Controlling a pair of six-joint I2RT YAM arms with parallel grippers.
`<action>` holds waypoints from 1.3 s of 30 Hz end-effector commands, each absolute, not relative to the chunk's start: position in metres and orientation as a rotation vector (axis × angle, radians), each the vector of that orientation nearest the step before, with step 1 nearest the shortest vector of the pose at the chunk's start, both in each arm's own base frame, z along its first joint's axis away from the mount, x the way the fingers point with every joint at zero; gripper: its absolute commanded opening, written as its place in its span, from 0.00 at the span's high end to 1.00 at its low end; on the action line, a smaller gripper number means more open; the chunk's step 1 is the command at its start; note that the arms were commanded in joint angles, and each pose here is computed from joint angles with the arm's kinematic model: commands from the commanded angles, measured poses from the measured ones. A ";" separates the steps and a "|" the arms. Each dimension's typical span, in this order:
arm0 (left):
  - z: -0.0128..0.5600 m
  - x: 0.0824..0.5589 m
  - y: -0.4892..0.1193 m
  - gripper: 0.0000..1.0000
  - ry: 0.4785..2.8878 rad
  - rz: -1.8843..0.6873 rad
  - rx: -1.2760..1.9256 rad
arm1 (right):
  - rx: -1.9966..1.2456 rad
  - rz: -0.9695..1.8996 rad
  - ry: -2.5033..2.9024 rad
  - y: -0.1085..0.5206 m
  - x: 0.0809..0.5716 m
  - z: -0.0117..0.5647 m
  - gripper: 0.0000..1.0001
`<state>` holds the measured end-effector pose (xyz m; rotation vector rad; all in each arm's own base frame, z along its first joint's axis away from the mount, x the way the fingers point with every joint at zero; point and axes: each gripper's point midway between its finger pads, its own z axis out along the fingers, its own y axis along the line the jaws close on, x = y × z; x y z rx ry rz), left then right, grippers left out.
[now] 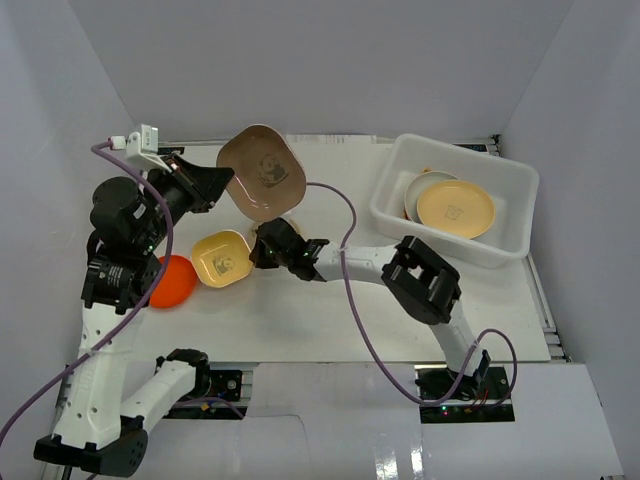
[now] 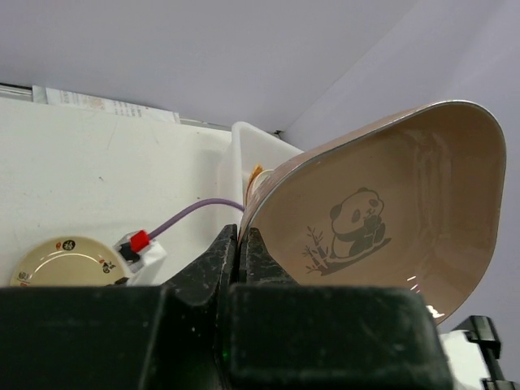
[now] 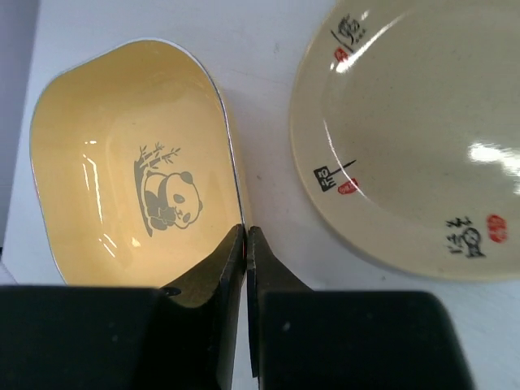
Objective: Place the plates into the plastic bin on the countertop
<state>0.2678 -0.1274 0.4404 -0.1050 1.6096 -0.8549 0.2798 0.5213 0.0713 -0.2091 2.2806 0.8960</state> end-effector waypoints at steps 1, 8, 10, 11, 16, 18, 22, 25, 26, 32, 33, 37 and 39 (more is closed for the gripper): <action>0.463 0.257 -0.134 1.00 1.568 -0.896 -0.045 | -0.153 1.010 1.945 0.511 0.297 0.215 0.92; 0.455 0.258 -0.157 1.00 1.597 -1.045 0.006 | 0.025 0.908 1.793 0.375 0.338 0.279 0.92; 0.449 0.264 -0.161 1.00 1.619 -1.070 -0.001 | 0.084 0.869 1.735 0.326 0.344 0.301 0.92; 0.450 0.264 -0.164 1.00 1.617 -1.089 0.013 | 0.138 0.760 1.772 0.283 0.360 0.276 0.92; 0.431 0.281 -0.182 1.00 1.673 -1.148 0.002 | 0.299 0.445 1.740 0.135 0.374 0.269 0.92; 0.417 0.293 -0.202 1.00 1.714 -1.138 -0.003 | 0.367 0.280 1.772 0.076 0.379 0.252 0.92; 0.393 0.309 -0.258 1.00 1.805 -1.122 0.069 | 0.516 0.109 1.821 -0.004 0.379 0.219 0.92; 0.358 0.328 -0.298 1.00 1.914 -1.112 0.098 | 0.532 0.105 1.884 -0.013 0.379 0.195 0.92; 0.343 0.343 -0.311 1.00 1.952 -1.090 0.107 | 0.563 0.068 1.898 -0.026 0.380 0.186 0.92; 0.293 0.370 -0.372 1.00 2.071 -1.062 0.144 | 0.611 0.058 1.981 -0.036 0.388 0.152 0.92; 0.282 0.379 -0.385 1.00 2.093 -1.061 0.144 | 0.613 0.072 1.985 -0.036 0.390 0.152 0.91; 0.263 0.402 -0.411 1.00 2.138 -1.062 0.119 | 0.614 0.134 1.968 -0.037 0.394 0.163 0.56; 0.258 0.415 -0.426 1.00 2.151 -1.089 0.103 | 0.607 0.185 1.919 -0.036 0.393 0.184 0.38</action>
